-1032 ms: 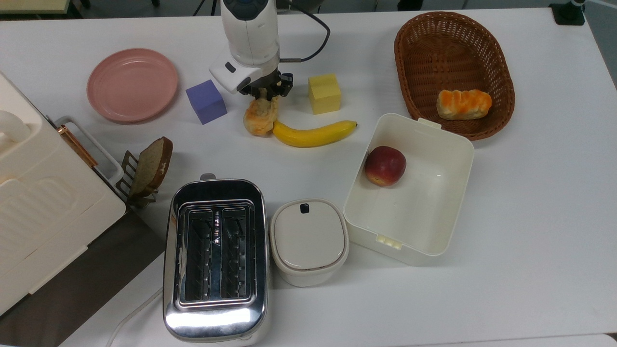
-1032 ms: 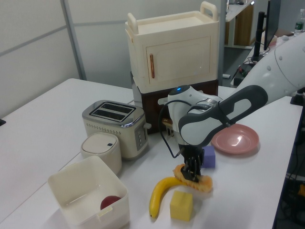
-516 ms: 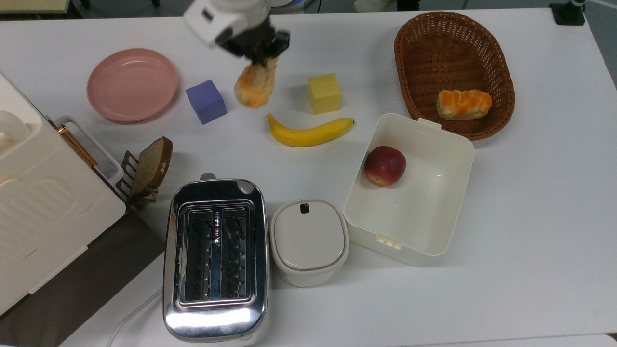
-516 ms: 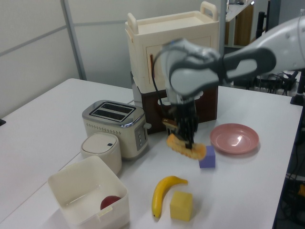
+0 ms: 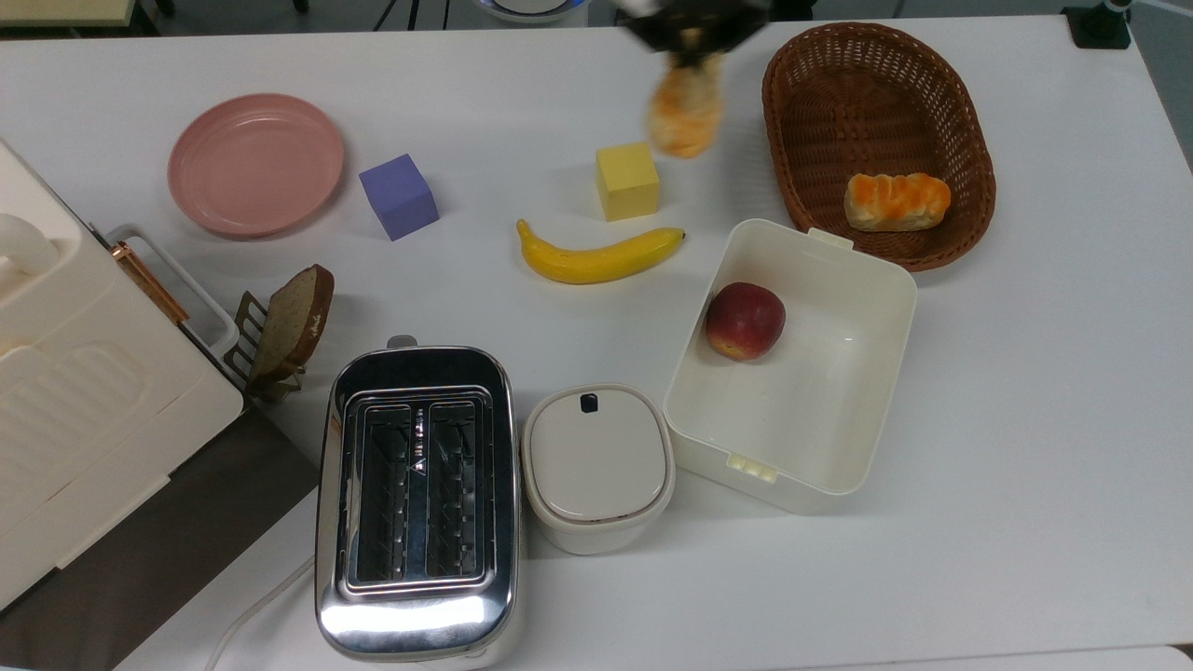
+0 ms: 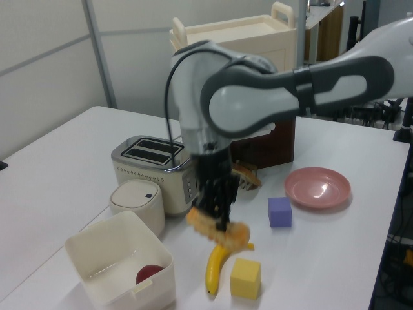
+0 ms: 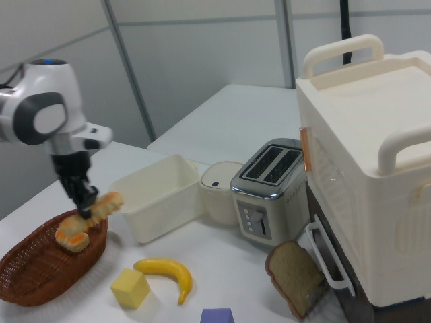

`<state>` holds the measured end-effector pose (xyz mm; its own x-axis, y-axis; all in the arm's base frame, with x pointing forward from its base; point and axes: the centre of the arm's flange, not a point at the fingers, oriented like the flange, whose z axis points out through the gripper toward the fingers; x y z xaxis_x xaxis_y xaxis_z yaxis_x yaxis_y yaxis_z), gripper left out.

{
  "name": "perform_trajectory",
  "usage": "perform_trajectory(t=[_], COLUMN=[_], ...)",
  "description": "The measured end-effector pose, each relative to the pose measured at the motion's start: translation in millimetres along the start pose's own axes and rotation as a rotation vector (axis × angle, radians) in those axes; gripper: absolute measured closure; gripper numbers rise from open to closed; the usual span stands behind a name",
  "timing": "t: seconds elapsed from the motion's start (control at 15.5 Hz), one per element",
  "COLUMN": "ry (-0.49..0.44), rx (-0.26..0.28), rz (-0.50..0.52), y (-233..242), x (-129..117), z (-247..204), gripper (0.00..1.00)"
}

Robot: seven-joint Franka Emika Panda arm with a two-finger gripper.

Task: Put the bread in the basket
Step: 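Lift the bread roll and carry it toward the wicker basket, then lower the roll into the basket, open the gripper and withdraw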

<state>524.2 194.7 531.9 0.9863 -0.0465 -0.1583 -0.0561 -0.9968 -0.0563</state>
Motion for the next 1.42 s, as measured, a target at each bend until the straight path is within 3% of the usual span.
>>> perform_trajectory(t=[0.26, 0.45, 0.77, 0.9, 1.1, 1.42], ry=[-0.006, -0.005, -0.008, 0.010, 0.029, 0.026], rx=[-0.023, -0.032, -0.044, -0.033, -0.040, -0.052], rz=[-0.023, -0.002, 0.010, 0.012, 0.041, 0.034], y=[-77.7, -112.2, -131.6, -132.4, -83.7, 67.6], x=[-29.5, -30.4, -22.0, -21.1, -5.9, 25.1], z=[18.8, 47.4, 76.2, 65.1, 25.0, -26.2], gripper=[0.89, 0.62, 0.08, 0.00, 0.00, 0.00])
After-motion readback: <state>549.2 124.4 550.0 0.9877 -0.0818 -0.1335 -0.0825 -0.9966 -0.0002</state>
